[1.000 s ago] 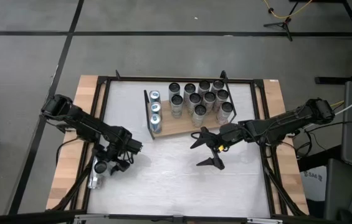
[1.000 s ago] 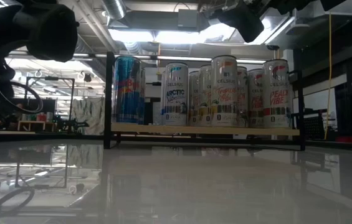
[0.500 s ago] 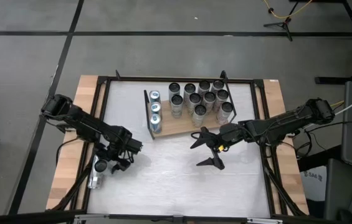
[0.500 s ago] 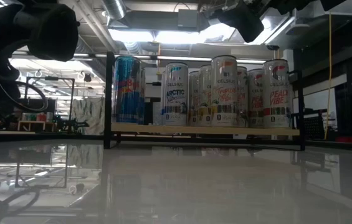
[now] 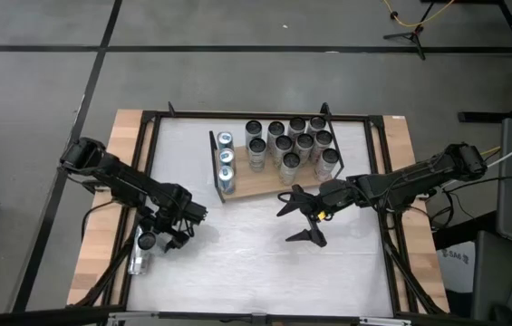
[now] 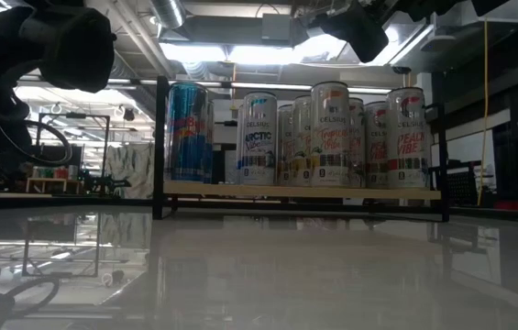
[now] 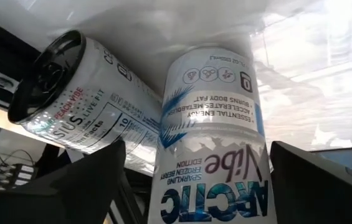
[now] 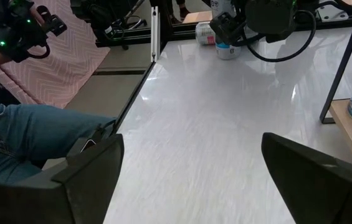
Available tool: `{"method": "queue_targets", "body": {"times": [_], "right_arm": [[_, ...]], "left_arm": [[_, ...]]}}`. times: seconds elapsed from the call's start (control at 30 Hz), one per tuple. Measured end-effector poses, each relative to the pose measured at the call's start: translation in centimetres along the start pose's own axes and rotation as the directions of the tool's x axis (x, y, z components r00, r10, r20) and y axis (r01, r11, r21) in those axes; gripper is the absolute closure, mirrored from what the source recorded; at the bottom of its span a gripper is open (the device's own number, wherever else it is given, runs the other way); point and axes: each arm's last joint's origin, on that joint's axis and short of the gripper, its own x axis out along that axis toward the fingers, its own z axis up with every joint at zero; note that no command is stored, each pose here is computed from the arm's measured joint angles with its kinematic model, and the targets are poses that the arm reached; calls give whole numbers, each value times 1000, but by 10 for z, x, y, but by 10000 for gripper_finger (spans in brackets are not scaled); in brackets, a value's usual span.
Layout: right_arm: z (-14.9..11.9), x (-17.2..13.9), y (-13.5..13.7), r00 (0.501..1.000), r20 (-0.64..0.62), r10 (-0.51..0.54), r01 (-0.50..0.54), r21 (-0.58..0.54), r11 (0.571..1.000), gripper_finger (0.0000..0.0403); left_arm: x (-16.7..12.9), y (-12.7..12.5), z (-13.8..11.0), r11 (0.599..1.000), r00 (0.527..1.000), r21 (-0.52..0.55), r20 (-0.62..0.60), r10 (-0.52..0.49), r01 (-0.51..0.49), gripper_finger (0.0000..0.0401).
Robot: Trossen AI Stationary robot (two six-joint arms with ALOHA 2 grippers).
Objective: Place canned beverage on shelf
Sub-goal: Put the white-blue soda can on the shelf aligned with the other white-blue soda can
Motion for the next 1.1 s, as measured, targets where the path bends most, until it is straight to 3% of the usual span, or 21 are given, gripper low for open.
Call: {"method": "queue_targets", "body": {"times": [0.2,0.5,0.8,1.1], "right_arm": [[0,0,0,1000,0,0,0,0,1000,27],[0,0,0,1000,0,0,0,0,1000,27],[0,0,0,1000,0,0,0,0,1000,27],[0,0,0,1000,0,0,0,0,1000,27]], "left_arm": [[-10,-8,-4,1000,998,1,70,-7,7,8],[-46,-18,-26,997,967,-27,246,73,-69,8],[-84,-25,-62,989,899,-92,414,142,-114,8],[-93,-32,-107,981,869,-195,486,90,8,8]]}}
